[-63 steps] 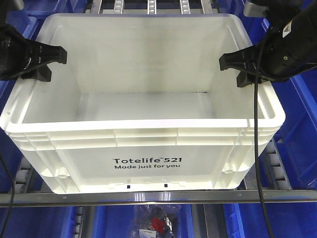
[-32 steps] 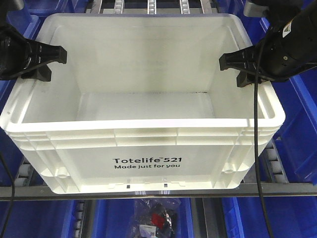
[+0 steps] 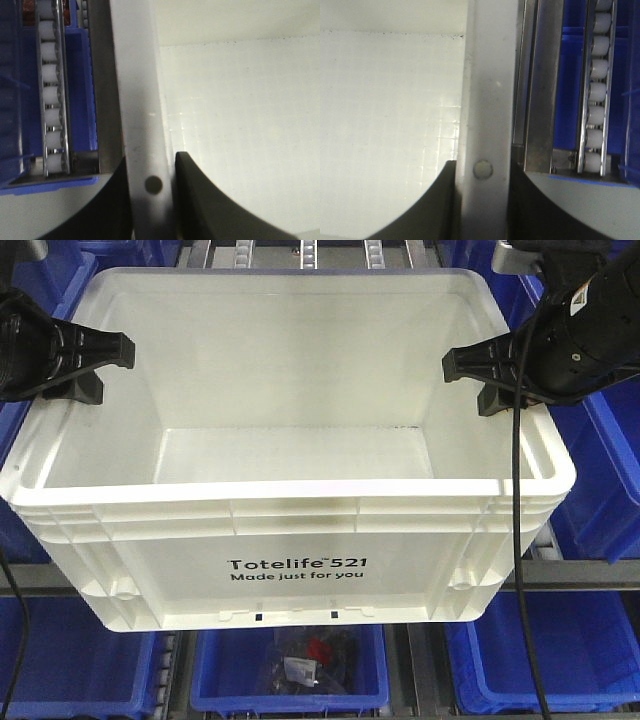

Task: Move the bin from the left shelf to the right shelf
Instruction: 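Hold the tote with both grippers while the base turns away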

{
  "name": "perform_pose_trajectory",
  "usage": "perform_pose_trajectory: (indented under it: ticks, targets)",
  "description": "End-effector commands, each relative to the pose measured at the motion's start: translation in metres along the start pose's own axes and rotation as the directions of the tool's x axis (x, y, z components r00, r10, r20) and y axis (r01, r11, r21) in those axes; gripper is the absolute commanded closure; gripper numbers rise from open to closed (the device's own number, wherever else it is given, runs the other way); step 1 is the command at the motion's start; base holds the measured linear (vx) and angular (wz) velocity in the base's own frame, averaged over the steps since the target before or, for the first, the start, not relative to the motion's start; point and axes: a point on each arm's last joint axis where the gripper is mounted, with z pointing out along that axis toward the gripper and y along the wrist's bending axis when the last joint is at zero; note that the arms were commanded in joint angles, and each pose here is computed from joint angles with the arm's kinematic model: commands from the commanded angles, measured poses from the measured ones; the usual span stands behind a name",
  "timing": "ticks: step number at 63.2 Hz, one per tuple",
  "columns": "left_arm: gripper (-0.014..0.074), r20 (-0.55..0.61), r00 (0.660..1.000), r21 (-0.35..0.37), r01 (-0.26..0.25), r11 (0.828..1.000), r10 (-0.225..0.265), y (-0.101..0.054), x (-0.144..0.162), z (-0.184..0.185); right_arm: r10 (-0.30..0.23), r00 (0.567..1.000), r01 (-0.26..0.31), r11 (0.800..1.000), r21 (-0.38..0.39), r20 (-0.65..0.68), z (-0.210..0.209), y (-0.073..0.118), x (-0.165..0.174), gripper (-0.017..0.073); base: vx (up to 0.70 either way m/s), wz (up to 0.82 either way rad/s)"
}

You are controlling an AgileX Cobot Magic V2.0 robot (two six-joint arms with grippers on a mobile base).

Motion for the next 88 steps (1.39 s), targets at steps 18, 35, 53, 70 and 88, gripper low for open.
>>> perform_pose_trajectory:
  ticks: [18, 35, 53, 70, 88]
  targets:
    - [0.0485, 0.166, 0.986, 0.002, -0.026, 1.000, 0.025, 0.0017, -0.0095, -0.0309, -0.021, 0.981, 0.019, 1.000, 0.013, 0.192, -0.0326, -0.0044, -0.0128, 0.0498, -0.16, -0.07]
    - [0.0485, 0.166, 0.986, 0.002, -0.026, 1.000, 0.025, 0.0017, -0.0095, -0.0309, -0.021, 0.981, 0.019, 1.000, 0.014, 0.191, -0.0323, -0.0044, -0.0126, 0.0498, -0.15, -0.19]
    - [0.0485, 0.166, 0.986, 0.002, -0.026, 1.000, 0.025, 0.0017, -0.0095, -0.0309, -0.021, 0.981, 0.019, 1.000, 0.014, 0.191, -0.0323, -0.0044, -0.0126, 0.0498, -0.12, -0.24]
    - [0.0485, 0.166, 0.986, 0.002, -0.026, 1.000, 0.025, 0.0017, -0.0095, -0.0309, -0.021, 0.981, 0.019, 1.000, 0.014, 0.191, -0.0323, -0.0044, -0.0126, 0.0498, -0.08, -0.36]
    - [0.0483, 0.167, 0.986, 0.002, -0.026, 1.000, 0.025, 0.0018, -0.0094, -0.0315, -0.021, 0.981, 0.019, 1.000, 0.014, 0.191, -0.0323, -0.0044, -0.0126, 0.0498, -0.07, -0.44]
